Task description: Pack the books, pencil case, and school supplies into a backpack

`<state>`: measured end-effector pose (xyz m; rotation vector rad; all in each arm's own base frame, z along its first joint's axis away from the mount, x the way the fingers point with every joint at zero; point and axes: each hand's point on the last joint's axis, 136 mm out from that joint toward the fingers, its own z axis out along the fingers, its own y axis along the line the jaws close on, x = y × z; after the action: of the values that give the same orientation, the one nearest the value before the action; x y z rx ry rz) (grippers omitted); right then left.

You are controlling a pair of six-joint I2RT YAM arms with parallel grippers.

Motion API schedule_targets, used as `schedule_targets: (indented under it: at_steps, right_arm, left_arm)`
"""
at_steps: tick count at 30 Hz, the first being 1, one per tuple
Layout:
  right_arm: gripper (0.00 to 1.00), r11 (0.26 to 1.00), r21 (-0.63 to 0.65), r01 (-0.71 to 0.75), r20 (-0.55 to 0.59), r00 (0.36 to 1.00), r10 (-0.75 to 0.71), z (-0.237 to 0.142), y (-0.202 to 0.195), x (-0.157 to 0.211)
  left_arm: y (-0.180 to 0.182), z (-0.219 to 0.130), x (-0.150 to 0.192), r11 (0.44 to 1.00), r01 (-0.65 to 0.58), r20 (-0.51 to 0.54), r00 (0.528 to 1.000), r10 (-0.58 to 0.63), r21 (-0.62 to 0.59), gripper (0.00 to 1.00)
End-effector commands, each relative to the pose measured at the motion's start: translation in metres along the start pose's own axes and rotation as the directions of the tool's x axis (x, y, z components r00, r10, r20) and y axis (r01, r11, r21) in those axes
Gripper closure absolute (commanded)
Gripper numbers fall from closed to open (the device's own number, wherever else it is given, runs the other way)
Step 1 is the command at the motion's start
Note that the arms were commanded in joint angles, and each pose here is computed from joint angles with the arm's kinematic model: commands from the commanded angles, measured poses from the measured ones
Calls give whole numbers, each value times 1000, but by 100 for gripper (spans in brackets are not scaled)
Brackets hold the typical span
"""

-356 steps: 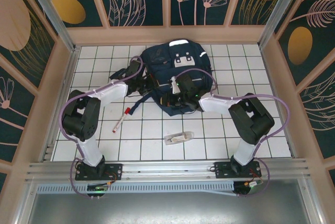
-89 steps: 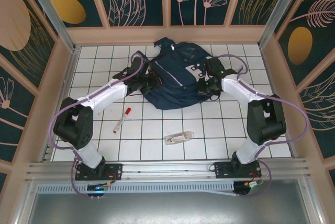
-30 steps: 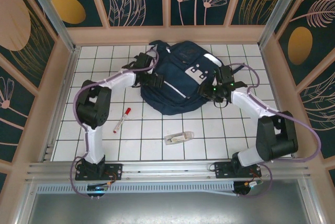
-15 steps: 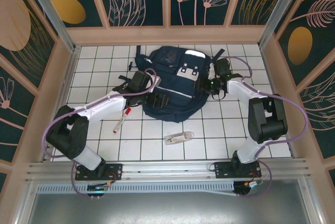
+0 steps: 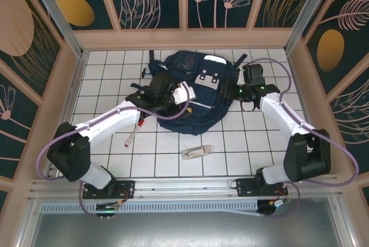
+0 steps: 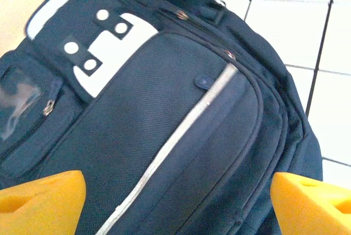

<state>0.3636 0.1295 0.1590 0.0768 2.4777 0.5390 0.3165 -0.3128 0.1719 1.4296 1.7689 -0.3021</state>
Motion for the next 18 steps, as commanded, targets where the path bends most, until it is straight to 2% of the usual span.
schedule_targets:
  at_steps: [1,5,9,10,12,14,15,16,18]
  right_arm:
    - [48,999,33,-2,2,1000,2,-7,-10,8]
    - [47,999,29,21,24,999,-22,-9,-10,8]
    - [47,1000,12,24,39,999,-25,-11,-7,6]
    - [47,1000,10,23,39,999,-23,-11,-6,6]
    - [47,1000,-3,24,39,999,-23,-11,-5,7]
    - [48,999,-28,40,26,999,-39,-10,-2,11]
    - [48,998,-44,53,14,999,-53,-8,0,15]
    - [47,996,-56,75,-2,997,-76,-6,1,20]
    - [47,982,-98,161,-45,985,-166,-1,3,34]
  left_arm:
    - [-2,23,13,972,-232,-39,972,233,19,15]
    - [0,46,33,942,-335,-169,929,329,-8,16]
    - [11,65,49,934,-357,-260,905,337,-33,27]
    - [15,69,49,936,-348,-270,907,324,-48,33]
    - [20,73,45,944,-321,-269,918,293,-69,54]
    - [21,74,36,953,-295,-246,930,272,-63,81]
    - [19,73,31,956,-288,-231,935,269,-52,90]
    - [18,70,27,959,-279,-214,941,264,-46,98]
    - [14,65,18,963,-269,-175,950,259,-34,100]
